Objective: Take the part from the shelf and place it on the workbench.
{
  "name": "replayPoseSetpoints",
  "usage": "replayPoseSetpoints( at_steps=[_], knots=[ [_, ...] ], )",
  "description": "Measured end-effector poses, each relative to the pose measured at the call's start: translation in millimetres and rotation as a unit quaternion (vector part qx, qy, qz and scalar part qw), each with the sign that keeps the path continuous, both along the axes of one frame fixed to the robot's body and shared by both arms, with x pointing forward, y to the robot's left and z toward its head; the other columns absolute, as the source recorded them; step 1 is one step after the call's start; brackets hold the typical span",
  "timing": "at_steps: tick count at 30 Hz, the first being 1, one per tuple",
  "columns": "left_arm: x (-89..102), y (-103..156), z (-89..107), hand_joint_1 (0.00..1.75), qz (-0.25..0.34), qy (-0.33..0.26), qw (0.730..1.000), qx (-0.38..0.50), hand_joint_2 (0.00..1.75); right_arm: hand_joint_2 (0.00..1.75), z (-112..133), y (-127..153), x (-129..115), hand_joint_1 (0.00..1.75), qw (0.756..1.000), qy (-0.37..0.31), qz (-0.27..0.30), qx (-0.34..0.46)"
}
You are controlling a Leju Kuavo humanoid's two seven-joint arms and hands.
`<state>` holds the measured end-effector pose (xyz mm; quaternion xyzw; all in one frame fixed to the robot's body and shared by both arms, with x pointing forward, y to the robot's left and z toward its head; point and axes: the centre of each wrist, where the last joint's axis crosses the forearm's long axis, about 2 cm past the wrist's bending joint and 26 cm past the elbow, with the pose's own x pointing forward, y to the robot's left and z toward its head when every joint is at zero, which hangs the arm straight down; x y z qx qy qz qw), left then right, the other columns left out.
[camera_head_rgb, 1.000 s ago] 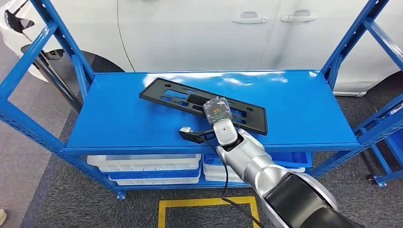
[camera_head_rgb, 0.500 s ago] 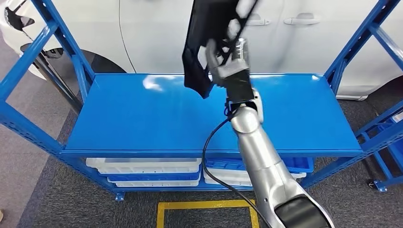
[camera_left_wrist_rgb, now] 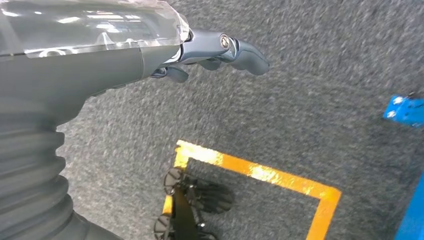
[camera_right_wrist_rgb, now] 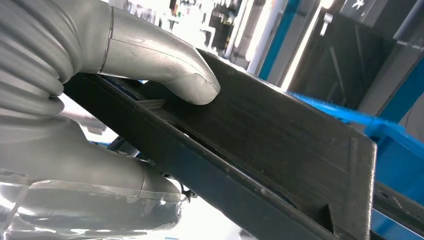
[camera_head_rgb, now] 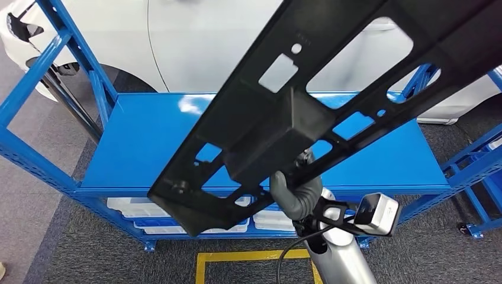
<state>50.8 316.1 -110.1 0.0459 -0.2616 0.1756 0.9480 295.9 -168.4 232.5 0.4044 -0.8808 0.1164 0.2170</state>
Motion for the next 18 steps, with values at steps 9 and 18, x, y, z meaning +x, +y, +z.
replayPoseSetpoints(
  at_steps=[9,18],
  knots=[
    [-0.3,0.8,0.0,0.00,0.007,0.015,1.000,0.005,1.75,1.75,-9.8,13.5,-16.2,1.75,0.999,-0.013,0.021,-0.025],
    [-0.2,0.2,0.0,0.00,0.010,0.031,0.999,0.001,1.75,1.75,-4.8,4.3,-25.1,1.75,0.998,-0.029,0.064,-0.005]
  ],
)
